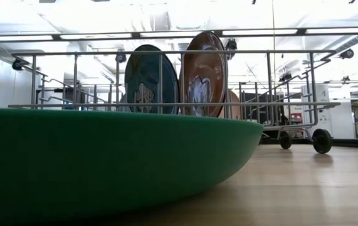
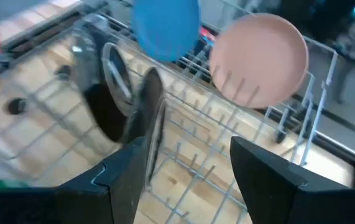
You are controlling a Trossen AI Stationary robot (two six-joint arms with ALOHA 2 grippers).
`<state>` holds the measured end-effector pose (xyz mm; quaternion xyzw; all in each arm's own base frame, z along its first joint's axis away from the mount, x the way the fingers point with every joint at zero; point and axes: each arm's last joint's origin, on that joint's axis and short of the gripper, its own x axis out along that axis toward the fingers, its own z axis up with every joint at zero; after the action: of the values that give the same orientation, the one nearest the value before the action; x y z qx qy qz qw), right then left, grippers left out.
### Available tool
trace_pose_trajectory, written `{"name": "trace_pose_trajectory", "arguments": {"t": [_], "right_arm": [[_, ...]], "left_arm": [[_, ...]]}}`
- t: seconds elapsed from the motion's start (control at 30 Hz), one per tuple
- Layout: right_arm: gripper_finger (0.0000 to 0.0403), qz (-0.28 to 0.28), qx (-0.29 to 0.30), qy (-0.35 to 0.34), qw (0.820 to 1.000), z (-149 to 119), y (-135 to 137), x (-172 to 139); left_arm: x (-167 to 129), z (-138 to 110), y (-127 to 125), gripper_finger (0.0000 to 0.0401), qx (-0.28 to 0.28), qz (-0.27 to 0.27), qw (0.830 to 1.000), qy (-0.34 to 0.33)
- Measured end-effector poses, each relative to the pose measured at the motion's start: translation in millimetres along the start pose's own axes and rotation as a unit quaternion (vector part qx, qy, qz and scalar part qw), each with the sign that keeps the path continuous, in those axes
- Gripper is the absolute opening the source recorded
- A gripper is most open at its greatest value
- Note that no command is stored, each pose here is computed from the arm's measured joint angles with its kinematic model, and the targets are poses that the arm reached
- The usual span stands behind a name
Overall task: Sort dishes
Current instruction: Put the green plate into the dish rack
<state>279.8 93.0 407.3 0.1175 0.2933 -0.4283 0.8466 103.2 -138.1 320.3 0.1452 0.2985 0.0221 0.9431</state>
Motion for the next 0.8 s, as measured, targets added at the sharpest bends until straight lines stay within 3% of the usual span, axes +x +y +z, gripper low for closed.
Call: {"name": "trace_pose_trajectory", "arguments": {"t": [0.3, 0.5, 0.63, 0.8], "right_arm": [[0.0224, 0.059, 0.006, -0.018, 0.998, -54, 9, -41], [0.022, 0.08, 0.025, -0.007, 0.996, -100, 13, -55], [0.0224, 0.091, 0.046, -0.001, 0.995, -132, 10, -62], [0.0225, 0.101, 0.087, 0.002, 0.991, -172, 3, -67]], "left_arm": [[-16, -13, -19, 0.0263, -0.04, -0.049, 0.998, 0.007], [-12, -19, -37, 0.0263, -0.087, -0.04, 0.995, 0.027], [-3, -26, -55, 0.0263, -0.08, -0.044, 0.992, 0.083], [6, -35, -66, 0.0263, -0.087, -0.009, 0.989, 0.123]]}}
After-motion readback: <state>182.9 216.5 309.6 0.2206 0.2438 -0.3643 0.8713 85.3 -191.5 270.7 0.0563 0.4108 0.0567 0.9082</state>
